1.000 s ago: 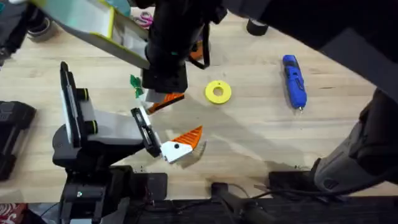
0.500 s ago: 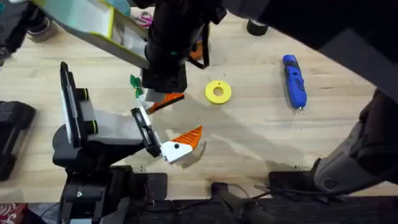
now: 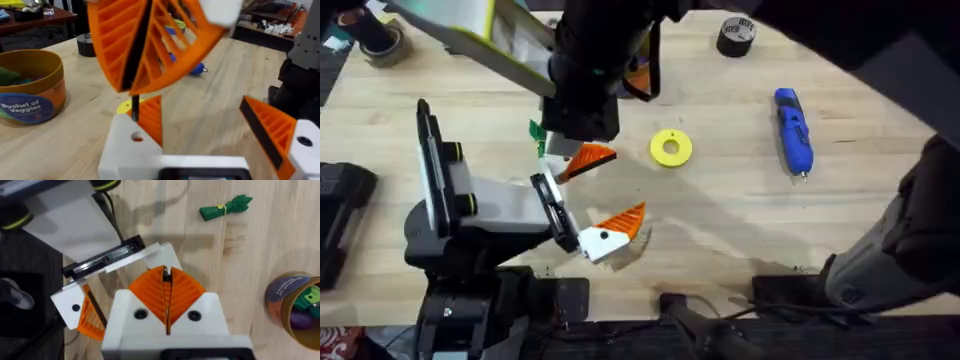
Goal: Pick up the gripper from the table and insert it into the empty holder that is missing its gripper. Then pick up a screw, insert it into the mounting hole, and use the screwdriver to tighten it. Finally, clean up the table by picking up the vegetable and placing it into the bucket.
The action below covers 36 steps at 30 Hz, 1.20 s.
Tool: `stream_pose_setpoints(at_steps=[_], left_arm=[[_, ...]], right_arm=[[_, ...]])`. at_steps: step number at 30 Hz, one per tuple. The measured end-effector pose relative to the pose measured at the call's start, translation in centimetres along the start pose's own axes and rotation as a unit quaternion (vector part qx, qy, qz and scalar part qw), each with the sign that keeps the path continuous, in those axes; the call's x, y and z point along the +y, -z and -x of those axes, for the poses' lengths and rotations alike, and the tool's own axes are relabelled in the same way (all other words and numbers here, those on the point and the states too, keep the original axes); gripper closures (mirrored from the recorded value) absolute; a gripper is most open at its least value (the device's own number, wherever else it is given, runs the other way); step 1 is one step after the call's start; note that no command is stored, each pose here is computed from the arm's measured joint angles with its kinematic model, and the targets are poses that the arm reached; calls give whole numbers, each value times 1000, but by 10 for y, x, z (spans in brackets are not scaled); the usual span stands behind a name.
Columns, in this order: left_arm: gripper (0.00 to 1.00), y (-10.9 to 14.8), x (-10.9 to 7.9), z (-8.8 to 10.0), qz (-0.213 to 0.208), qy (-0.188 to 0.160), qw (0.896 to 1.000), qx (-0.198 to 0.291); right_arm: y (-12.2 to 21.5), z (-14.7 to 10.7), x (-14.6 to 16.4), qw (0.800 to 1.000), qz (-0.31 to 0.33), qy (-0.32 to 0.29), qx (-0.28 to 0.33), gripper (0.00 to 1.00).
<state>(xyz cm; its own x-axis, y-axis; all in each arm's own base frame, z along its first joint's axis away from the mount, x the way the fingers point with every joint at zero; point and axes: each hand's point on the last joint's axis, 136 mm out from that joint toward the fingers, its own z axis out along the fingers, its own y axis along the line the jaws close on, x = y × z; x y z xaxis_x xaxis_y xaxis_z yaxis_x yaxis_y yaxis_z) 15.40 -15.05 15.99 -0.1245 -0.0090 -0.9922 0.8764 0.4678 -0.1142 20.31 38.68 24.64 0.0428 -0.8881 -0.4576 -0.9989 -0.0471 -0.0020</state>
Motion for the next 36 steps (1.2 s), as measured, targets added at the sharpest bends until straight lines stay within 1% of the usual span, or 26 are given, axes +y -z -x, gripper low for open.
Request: stream_pose_setpoints(at_steps=[11,23,36], left_arm=[[58,0,0,0,0,0,1000,0],[58,0,0,0,0,0,1000,0],[58,0,0,0,0,0,1000,0]], right_arm=[[1,-2,-9,1000,-26,-13,9,996],[0,-5,-9,999,-27,-25,15,996],[2,0,-6,999,-30,-19,7,996]])
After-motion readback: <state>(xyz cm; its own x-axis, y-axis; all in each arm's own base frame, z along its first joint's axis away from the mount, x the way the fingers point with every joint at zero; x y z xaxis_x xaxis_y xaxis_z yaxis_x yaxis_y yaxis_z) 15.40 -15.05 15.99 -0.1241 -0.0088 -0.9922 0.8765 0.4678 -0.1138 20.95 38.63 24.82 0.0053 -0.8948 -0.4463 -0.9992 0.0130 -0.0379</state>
